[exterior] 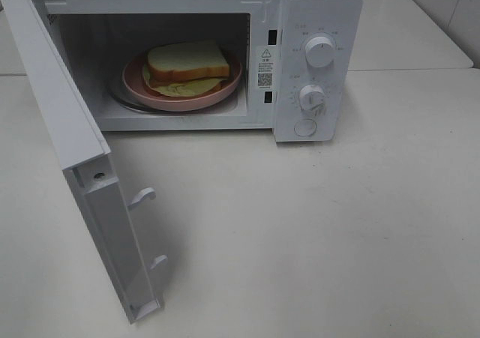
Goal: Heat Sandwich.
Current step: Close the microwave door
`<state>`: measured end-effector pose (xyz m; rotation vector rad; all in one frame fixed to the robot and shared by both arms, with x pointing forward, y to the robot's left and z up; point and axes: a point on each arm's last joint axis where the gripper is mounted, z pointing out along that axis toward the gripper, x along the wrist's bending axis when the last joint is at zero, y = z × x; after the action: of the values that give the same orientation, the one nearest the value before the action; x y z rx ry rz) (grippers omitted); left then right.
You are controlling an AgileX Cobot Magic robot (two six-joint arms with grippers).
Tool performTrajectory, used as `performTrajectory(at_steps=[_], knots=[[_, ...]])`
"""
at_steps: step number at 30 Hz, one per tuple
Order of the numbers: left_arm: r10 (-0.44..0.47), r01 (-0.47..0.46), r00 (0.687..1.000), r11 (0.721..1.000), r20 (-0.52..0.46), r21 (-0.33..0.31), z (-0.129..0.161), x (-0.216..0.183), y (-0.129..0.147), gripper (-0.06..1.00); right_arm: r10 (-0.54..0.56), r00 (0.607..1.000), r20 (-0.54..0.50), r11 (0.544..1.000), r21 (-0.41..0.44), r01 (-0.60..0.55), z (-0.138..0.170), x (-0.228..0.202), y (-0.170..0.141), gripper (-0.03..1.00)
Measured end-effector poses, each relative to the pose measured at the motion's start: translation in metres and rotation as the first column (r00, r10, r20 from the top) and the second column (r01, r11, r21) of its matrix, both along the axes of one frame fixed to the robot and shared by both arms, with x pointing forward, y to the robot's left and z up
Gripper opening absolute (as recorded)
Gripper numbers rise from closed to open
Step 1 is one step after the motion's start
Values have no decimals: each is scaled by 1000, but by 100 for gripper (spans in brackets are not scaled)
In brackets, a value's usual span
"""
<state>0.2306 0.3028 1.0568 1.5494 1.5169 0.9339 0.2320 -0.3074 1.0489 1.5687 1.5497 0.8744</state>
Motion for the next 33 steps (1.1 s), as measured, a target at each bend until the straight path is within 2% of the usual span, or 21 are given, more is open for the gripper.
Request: performTrajectory(at_steps=[33], knots=[[0, 0, 1000, 1000, 0, 0, 0, 0, 0, 97, 0, 1000, 0, 1000, 0, 0, 0, 0, 0, 76]])
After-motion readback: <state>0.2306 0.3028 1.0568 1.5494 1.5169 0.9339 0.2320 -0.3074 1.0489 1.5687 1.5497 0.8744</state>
